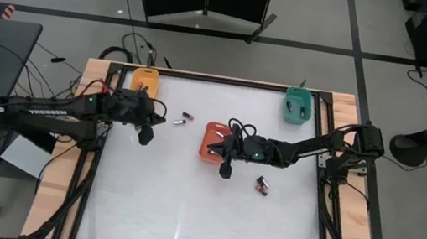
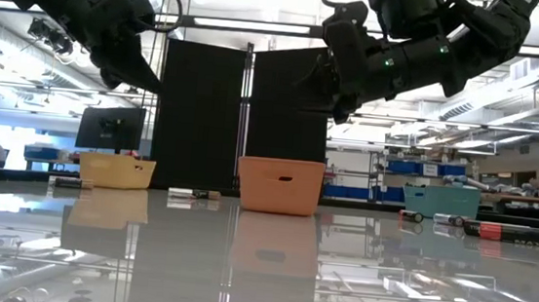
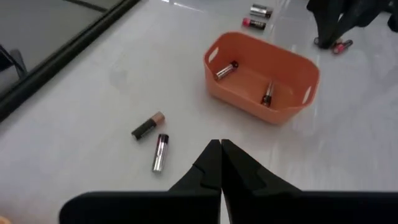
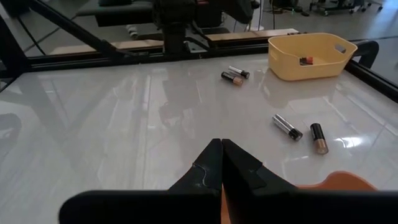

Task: Sort batteries
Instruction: Put the silver battery into the orange bin

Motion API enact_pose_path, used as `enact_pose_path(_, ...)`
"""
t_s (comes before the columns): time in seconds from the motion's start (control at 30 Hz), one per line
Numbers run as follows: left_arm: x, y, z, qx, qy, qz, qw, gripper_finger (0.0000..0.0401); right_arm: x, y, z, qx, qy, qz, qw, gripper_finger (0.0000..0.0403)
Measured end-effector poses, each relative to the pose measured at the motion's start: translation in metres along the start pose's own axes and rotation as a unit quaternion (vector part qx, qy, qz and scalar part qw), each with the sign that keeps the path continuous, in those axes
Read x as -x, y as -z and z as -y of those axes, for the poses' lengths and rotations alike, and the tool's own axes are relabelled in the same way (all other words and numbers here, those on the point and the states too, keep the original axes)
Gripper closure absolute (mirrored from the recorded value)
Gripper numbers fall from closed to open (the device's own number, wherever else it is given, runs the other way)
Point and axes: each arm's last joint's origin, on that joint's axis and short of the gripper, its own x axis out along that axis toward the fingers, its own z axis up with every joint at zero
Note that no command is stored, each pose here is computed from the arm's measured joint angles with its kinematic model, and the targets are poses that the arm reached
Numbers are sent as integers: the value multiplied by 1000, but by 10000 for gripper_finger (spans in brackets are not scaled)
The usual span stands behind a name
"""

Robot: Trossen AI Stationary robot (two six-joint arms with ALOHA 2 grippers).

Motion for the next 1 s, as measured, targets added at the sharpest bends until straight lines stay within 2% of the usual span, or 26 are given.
enact_pose_path(0.17,3,3,0,13,-5,-33,999,379,0,0,0,0,-1,-2,1000,391)
enact_pose_path(0.43,1,-7,1,10,-16,-76,997,336,-3,-4,-1,6,-1,-9,1000,391)
enact_pose_path(0.77,-32,1,0,-7,-25,-155,988,285,-10,-18,-4,27,2,-53,998,390)
enact_pose_path(1.0,-50,4,1,-11,-22,-170,985,269,-10,-17,-4,36,2,-60,998,390)
